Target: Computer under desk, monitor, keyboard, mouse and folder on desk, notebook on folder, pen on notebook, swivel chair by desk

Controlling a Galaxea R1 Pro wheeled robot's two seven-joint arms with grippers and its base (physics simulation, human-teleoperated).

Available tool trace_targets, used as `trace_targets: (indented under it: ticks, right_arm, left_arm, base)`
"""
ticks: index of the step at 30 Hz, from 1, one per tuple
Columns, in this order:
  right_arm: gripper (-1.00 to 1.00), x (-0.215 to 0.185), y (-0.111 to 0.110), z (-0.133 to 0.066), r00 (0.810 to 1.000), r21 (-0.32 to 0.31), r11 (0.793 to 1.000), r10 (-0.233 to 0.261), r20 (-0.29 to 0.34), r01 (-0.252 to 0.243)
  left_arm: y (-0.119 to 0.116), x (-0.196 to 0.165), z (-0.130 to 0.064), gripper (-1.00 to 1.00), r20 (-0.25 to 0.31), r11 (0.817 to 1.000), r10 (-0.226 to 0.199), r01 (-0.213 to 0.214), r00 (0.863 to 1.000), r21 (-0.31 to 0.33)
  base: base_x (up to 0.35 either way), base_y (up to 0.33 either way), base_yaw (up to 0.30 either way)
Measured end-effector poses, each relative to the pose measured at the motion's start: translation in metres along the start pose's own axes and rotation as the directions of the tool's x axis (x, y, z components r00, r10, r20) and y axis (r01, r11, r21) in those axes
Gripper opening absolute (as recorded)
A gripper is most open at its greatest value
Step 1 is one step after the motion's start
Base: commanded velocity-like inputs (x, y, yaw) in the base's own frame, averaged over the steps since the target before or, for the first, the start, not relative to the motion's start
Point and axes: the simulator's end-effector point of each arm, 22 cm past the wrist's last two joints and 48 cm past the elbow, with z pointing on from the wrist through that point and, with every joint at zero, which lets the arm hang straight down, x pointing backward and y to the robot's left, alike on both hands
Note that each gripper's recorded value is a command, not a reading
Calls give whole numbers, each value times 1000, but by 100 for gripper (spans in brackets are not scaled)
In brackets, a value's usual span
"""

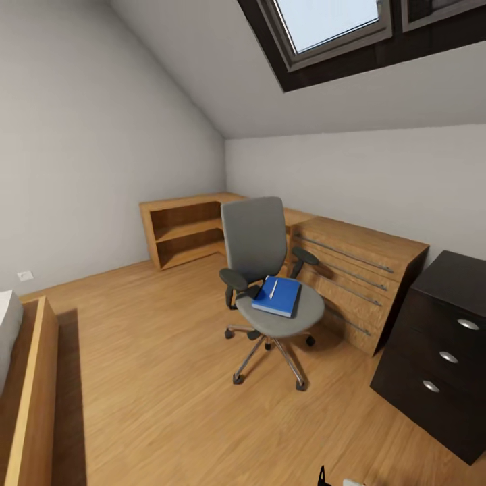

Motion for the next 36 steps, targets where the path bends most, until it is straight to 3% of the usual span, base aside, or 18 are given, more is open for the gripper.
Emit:
trace_targets:
  ticks: [9, 12, 17, 26, 36]
  right_arm:
    - [100, -15, 4, -9, 1000, -5, 1000, 2, -5, -2]
    - [100, -21, 5, -11, 1000, -5, 1000, 4, -4, -4]
    - [100, -30, 6, -16, 1000, -5, 1000, 4, -7, -4]
    - [100, -45, 6, -23, 1000, -5, 1000, 5, -12, -5]
    - [100, -61, 6, -32, 1000, -6, 1000, 3, -14, -3]
  left_arm:
    - [0, -30, -16, 100, 91, 1000, -14, 14, 996, -3]
    - [-2, -34, -22, 100, 98, 1000, -16, 16, 995, -1]
    - [-22, -39, -33, 100, 100, 999, -25, 23, 995, 23]
    - [-26, -45, -48, 100, 93, 999, -25, 23, 995, 26]
    - [-25, -46, -64, 100, 73, 1000, -20, 18, 997, 24]
  base:
    - [0, 0, 0]
    - [0, 0, 0]
    - [0, 0, 0]
    - [0, 0, -14]
    - [0, 0, -216]
